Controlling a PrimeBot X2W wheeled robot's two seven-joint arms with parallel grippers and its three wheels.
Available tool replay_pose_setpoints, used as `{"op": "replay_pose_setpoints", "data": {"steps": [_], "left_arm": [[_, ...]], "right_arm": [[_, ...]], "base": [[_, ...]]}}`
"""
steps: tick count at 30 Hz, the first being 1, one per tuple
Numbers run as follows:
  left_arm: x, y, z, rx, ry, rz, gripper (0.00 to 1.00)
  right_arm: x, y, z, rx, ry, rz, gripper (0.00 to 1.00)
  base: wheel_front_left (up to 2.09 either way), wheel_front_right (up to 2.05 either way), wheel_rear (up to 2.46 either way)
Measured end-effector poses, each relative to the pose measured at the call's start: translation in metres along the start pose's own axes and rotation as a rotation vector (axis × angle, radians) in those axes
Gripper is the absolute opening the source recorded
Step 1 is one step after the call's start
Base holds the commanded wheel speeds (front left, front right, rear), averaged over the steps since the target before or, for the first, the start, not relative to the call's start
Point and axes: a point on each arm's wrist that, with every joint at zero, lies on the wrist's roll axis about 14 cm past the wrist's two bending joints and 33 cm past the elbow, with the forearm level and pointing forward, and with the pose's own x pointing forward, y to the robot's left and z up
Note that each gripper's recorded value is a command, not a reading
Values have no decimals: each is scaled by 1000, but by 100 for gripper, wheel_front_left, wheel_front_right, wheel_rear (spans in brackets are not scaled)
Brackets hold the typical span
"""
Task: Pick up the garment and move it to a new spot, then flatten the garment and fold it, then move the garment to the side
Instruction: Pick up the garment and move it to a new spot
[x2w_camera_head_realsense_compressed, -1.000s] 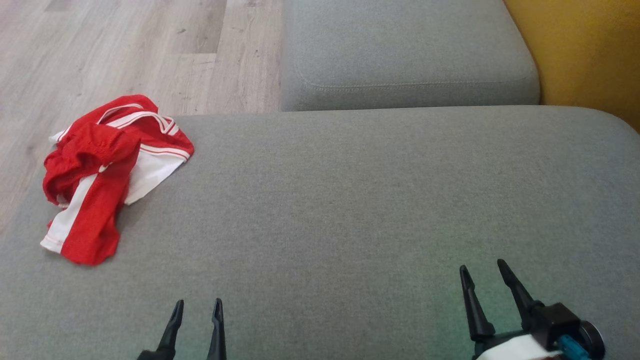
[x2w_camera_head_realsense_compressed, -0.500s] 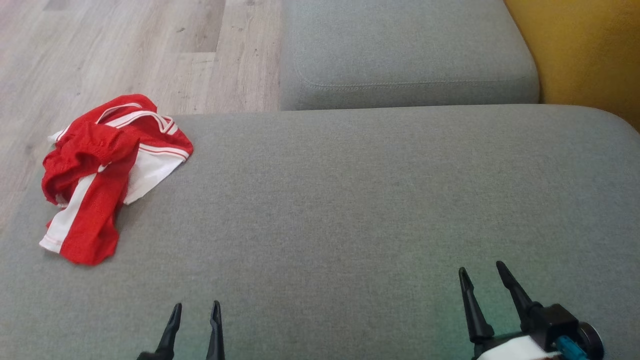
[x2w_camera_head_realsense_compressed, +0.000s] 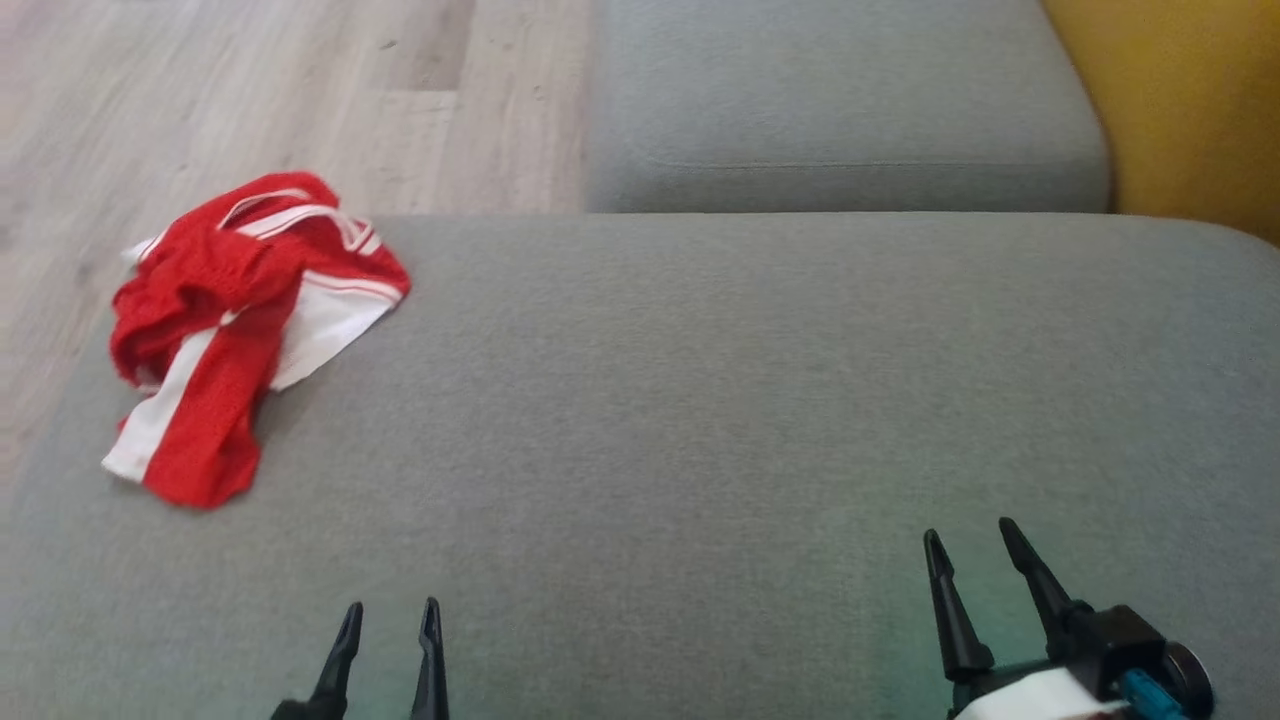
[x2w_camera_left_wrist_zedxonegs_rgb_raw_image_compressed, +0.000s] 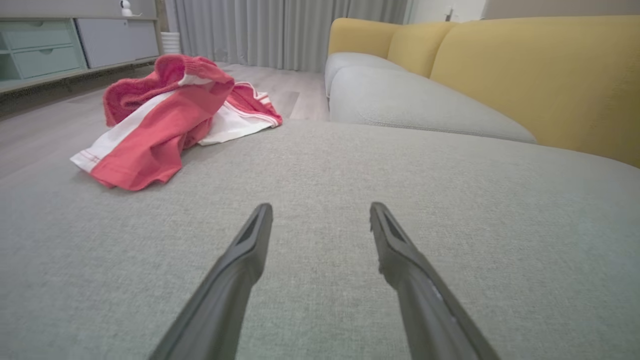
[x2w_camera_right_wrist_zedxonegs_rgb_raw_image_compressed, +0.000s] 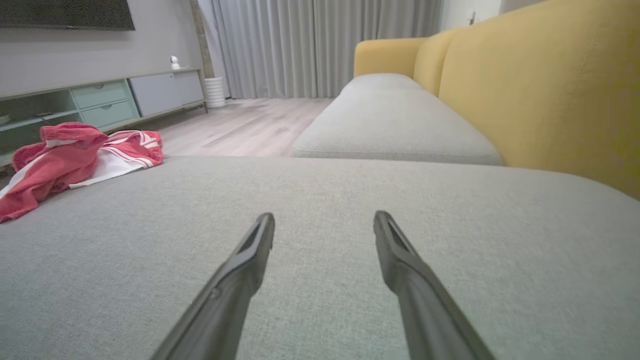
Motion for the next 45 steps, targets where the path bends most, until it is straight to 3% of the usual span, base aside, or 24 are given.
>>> {"op": "replay_pose_setpoints", "data": {"steps": [8, 23, 33, 37, 41, 45], "left_arm": [[-11, 33, 14, -16, -54, 118, 100], [-76, 112, 17, -60, -103, 444, 100], [-78, 114, 24, -65, -127, 456, 100], [-74, 111, 44, -48, -189, 440, 100], [-56, 104, 102, 4, -341, 371, 100], [-35, 122, 173, 131, -467, 331, 100]], "right_arm": [[24, 31, 2, -3, 4, 116, 100], [66, 136, 6, -15, 4, 457, 100], [65, 144, 5, -16, 8, 483, 100], [65, 140, 6, -28, 1, 473, 100], [65, 127, 3, -33, 3, 436, 100], [71, 120, -3, -50, 12, 422, 100]], "base": [[0, 0, 0], [0, 0, 0], [0, 0, 0], [0, 0, 0], [0, 0, 0], [0, 0, 0]]}}
